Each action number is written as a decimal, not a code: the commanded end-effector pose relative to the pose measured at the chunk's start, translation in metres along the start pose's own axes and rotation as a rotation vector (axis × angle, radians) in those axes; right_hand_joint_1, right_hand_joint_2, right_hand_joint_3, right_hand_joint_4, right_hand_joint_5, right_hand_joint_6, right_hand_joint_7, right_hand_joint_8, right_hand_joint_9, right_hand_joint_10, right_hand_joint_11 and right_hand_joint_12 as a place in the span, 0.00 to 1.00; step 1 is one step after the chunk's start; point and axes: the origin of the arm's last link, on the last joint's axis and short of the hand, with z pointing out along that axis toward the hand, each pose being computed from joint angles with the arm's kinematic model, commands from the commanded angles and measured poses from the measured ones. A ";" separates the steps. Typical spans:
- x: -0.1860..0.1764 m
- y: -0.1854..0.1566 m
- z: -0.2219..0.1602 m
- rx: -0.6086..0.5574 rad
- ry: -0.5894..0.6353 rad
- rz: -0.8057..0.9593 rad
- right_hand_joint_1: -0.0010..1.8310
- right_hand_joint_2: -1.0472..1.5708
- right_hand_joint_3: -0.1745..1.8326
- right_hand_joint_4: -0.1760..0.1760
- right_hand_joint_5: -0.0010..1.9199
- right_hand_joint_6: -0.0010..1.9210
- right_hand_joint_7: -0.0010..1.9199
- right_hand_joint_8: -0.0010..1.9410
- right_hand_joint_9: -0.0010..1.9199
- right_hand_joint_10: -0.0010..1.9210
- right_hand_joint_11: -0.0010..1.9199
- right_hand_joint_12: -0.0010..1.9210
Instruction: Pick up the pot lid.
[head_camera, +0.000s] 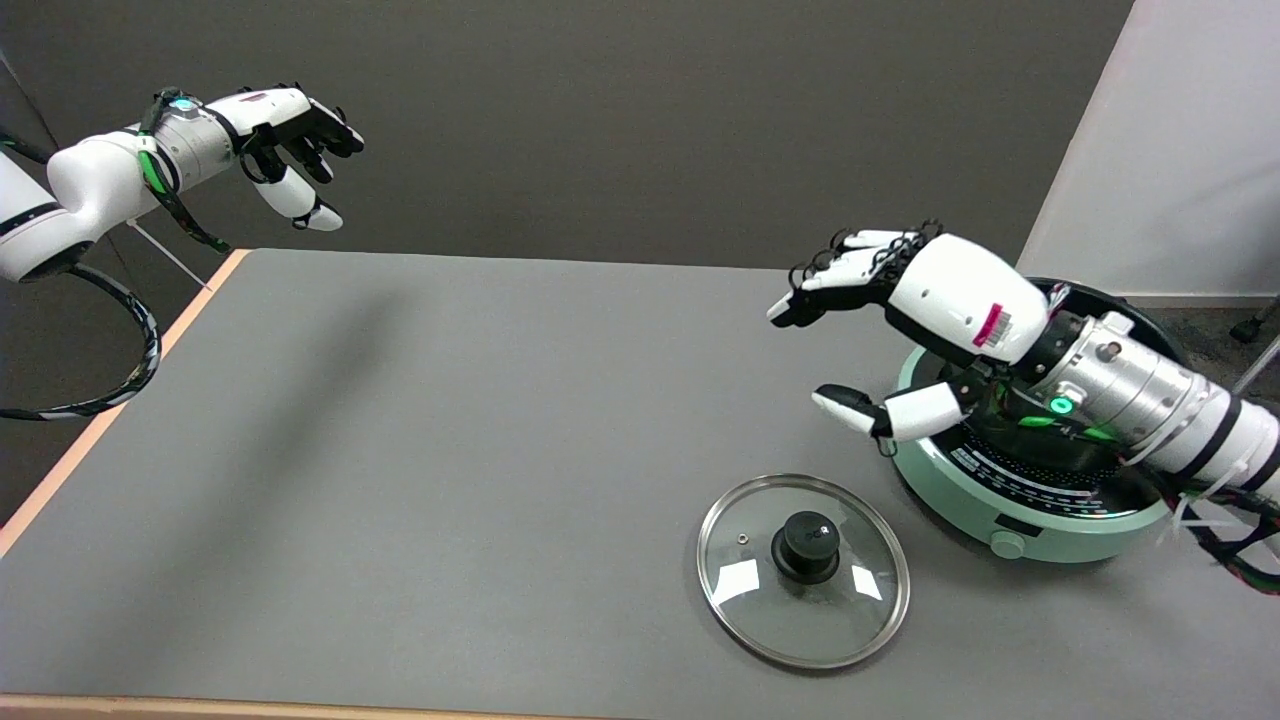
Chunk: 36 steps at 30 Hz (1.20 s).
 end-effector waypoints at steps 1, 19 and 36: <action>-0.033 -0.005 -0.005 -0.060 -0.044 0.076 0.44 0.66 0.49 0.42 0.35 0.21 0.43 0.21 0.37 0.28 0.26 0.64; -0.076 0.004 -0.021 -0.172 -0.158 0.164 0.45 0.65 0.50 0.47 0.35 0.20 0.43 0.18 0.38 0.32 0.28 0.69; -0.101 -0.017 -0.020 -0.172 -0.233 0.198 0.45 0.64 0.50 0.41 0.35 0.19 0.43 0.18 0.37 0.32 0.28 0.69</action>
